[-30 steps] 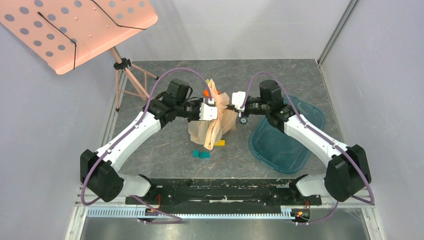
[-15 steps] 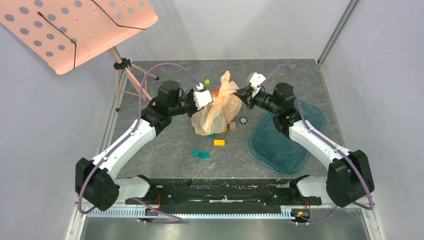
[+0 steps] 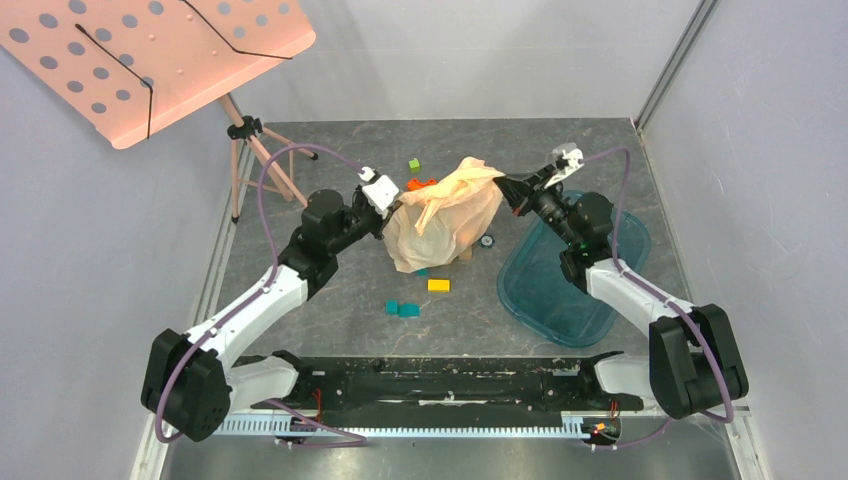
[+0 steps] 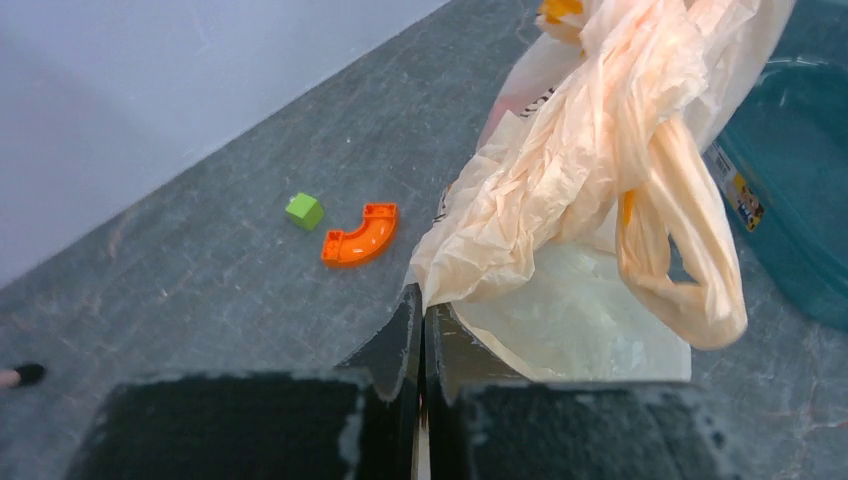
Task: Take the fake fruits out of the plastic bag
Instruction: Untie the plastic bag at the center of the board.
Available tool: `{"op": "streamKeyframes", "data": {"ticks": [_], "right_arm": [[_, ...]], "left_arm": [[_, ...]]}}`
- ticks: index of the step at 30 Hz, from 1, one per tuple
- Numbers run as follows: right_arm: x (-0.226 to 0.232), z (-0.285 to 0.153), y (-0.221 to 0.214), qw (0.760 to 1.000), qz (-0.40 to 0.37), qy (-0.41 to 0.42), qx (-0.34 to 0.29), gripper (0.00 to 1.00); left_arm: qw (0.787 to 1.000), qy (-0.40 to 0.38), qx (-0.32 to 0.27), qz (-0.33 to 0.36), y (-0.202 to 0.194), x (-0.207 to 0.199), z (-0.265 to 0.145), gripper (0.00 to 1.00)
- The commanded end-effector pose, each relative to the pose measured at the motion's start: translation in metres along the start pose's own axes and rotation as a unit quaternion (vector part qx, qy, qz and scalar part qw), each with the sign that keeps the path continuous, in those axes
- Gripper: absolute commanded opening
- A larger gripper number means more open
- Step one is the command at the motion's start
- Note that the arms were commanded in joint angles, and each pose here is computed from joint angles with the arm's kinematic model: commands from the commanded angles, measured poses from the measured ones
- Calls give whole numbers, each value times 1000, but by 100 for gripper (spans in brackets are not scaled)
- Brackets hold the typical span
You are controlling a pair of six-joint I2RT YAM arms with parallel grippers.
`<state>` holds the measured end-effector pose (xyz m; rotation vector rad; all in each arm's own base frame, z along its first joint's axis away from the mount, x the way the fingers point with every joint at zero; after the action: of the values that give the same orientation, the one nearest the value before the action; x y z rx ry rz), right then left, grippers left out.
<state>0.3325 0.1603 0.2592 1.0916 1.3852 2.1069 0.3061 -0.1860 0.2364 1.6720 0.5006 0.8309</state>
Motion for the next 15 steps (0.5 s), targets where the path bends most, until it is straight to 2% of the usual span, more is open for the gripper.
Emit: {"op": "streamKeyframes", "data": {"ticks": [1,7,13,15], "right_arm": [[1,-15,35,986,97,-30,-132,0],[6,-40,11,976,159,0,-148,0],[10,-48,7,977,149,14,-154,0],[11,-48,6,980,131,14,-148,5]], "left_arm": [[984,103,-97,-111,18,19,-10,2],[979,81,-120,-146,2,4,-13,2],[980,71,-124,-136,-1,0,-16,2],[982,65,-122,-127,0,-1,-16,2]]}}
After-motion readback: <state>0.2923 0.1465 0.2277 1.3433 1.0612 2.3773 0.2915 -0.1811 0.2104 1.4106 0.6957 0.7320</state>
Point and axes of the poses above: each gripper's point midway between its finger pads, its own z axis out along the fingers, its own x axis along the line the jaws close on, y = z × x, the point moved 4 cm from there along -z, back along the fingers, and after that the axes turned 3 degrees about z, right-handed, at the moved point
